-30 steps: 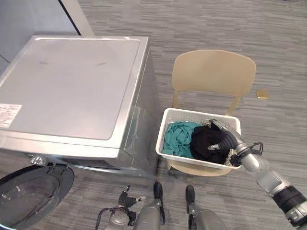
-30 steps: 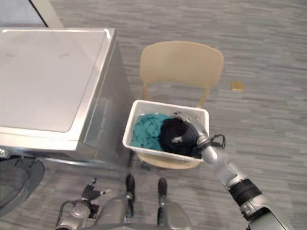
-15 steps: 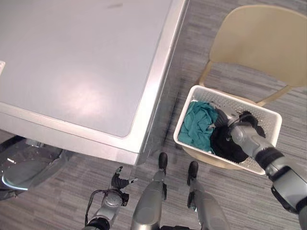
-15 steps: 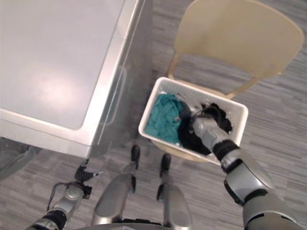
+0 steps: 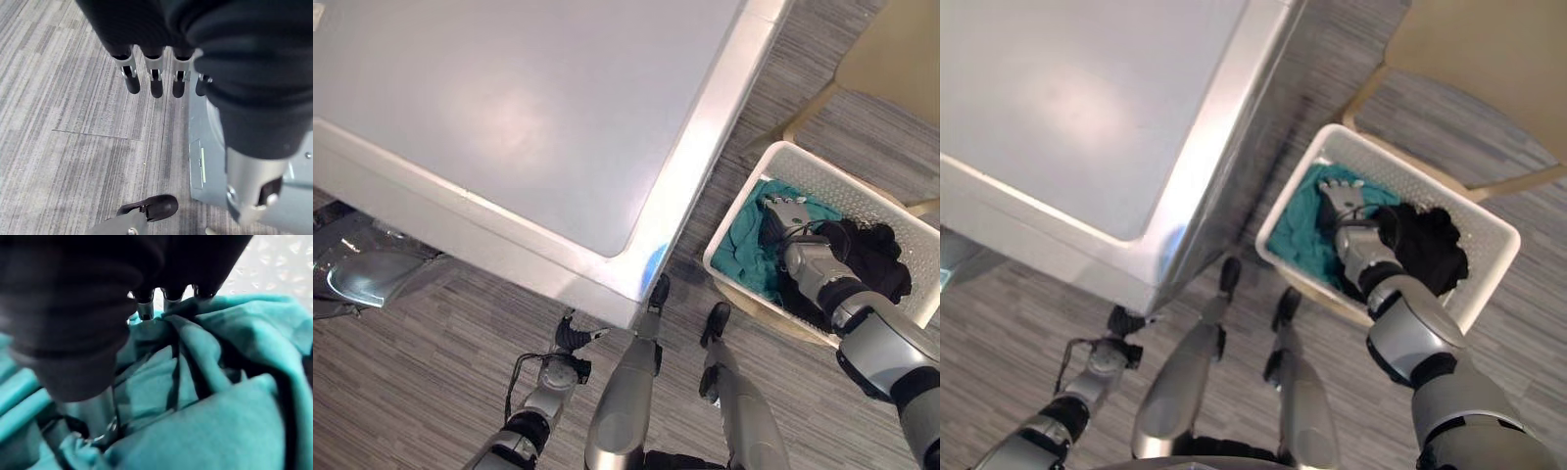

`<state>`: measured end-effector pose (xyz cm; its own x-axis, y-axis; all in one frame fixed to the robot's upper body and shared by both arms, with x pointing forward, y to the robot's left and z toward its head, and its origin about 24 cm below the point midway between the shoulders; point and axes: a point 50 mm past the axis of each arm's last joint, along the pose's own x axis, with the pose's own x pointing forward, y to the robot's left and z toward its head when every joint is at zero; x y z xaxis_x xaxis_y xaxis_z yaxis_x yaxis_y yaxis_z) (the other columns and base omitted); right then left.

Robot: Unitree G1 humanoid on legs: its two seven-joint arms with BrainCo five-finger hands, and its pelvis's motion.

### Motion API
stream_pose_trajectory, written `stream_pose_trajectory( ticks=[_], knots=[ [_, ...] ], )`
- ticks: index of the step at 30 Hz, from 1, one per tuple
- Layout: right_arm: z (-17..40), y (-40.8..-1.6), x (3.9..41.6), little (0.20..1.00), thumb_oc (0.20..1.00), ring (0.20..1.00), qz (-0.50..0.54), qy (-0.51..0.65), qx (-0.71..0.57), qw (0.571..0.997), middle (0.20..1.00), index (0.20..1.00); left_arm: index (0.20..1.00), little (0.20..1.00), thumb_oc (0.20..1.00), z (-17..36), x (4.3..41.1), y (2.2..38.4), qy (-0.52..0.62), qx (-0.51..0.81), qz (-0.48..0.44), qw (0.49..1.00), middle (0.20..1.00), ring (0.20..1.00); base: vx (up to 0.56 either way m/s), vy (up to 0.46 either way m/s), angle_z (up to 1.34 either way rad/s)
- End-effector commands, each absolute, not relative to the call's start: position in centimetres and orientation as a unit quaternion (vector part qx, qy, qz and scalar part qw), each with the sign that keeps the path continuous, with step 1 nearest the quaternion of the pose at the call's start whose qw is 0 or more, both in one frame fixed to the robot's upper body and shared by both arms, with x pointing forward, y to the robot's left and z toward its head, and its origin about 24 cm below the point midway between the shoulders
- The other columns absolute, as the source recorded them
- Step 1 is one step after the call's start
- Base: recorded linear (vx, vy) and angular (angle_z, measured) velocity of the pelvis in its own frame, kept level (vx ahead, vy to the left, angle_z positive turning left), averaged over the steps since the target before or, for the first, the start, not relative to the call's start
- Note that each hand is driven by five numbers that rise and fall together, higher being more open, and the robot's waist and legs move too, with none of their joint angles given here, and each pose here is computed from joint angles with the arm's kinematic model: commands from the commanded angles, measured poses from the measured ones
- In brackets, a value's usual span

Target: Grab the laundry basket,head to the washer,open it,put in the laundry and shut it.

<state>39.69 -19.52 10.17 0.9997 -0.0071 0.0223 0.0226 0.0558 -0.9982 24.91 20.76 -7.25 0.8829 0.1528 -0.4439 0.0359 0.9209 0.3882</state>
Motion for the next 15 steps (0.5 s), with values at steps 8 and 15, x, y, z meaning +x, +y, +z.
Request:
stream_pose_trajectory(
  ticks=[8,15],
  knots=[
    [11.5,-18.8,38.7,0.2,0.2,0.2,-0.028,-0.065,-0.533,0.843,0.2,0.2,1.0,1.0,1.0,-7.9,24.3,19.8,0.25,0.18,0.026,0.951,1.0,1.0,-0.02,-0.004,0.05],
    [12.0,-18.3,36.2,0.2,0.2,0.2,-0.058,-0.122,-0.299,0.945,0.2,0.2,1.0,1.0,1.0,-8.5,23.1,20.3,0.266,0.168,0.03,0.949,1.0,1.0,0.02,0.021,-0.04]
  ],
)
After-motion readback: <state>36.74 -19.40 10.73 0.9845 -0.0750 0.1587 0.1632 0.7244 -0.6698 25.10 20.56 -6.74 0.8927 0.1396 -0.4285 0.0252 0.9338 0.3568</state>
